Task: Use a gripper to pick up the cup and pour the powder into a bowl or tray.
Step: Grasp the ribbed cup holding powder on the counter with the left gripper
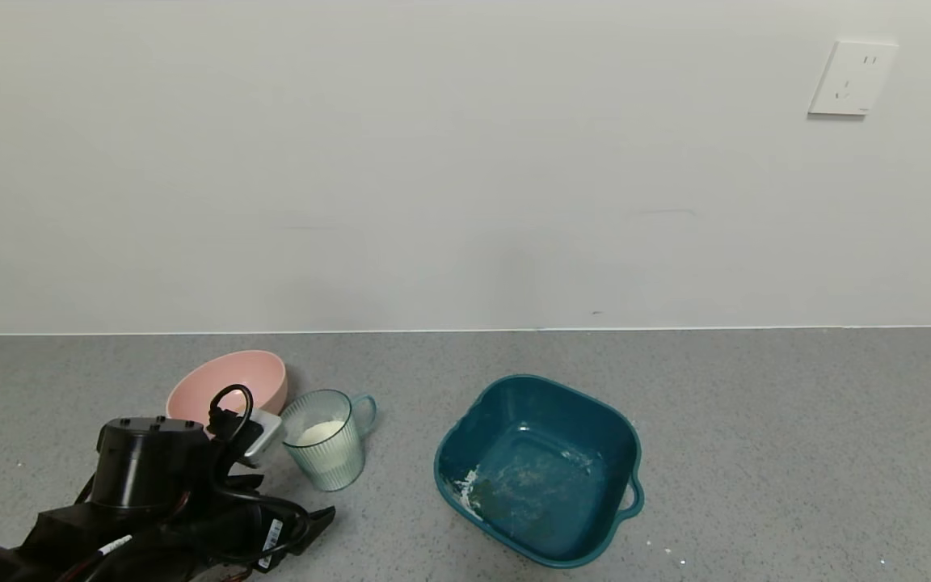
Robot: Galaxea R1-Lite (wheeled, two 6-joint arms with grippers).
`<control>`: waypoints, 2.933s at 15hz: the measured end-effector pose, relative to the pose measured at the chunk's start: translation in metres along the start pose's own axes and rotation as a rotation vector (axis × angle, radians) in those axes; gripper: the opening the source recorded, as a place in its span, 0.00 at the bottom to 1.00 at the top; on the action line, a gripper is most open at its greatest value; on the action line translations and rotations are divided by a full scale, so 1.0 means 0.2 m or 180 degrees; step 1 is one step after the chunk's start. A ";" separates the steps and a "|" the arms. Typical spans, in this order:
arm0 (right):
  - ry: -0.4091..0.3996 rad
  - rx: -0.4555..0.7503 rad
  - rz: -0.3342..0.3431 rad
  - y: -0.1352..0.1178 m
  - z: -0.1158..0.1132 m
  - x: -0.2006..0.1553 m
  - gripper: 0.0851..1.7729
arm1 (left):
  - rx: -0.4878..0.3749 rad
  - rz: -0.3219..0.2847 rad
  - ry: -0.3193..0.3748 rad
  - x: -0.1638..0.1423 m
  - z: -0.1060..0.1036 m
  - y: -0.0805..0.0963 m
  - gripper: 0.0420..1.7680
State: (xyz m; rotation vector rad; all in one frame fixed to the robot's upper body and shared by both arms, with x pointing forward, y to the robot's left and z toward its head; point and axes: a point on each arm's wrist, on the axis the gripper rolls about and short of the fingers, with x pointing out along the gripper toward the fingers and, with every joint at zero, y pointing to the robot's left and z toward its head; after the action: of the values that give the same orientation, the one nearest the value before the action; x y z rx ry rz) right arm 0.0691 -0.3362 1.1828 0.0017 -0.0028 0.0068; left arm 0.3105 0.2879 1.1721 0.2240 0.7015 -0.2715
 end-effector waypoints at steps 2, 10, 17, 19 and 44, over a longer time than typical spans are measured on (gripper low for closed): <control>0.0000 0.0000 0.0001 0.00 0.00 0.00 0.96 | 0.0003 0.0014 -0.0106 0.04 -0.02 0.00 0.97; 0.0000 0.0000 0.0001 0.00 0.00 0.00 0.96 | 0.0015 0.0093 -0.0638 0.14 -0.09 -0.01 0.97; 0.0000 0.0000 0.0001 0.00 0.00 0.00 0.96 | -0.0059 0.0051 -0.0529 0.20 -0.20 -0.03 0.97; 0.0000 0.0000 0.0001 0.00 0.00 0.00 0.96 | -0.0111 0.0050 -0.0553 0.21 -0.19 -0.03 0.97; 0.0000 0.0000 0.0001 0.00 0.00 0.00 0.96 | -0.0297 0.0064 -0.1061 0.42 -0.01 0.00 0.97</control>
State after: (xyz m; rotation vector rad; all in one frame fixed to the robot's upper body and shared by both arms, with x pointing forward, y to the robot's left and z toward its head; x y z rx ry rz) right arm 0.0691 -0.3362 1.1828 0.0017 -0.0028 0.0072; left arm 0.3699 0.2749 1.1153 0.0930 0.3803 -0.2488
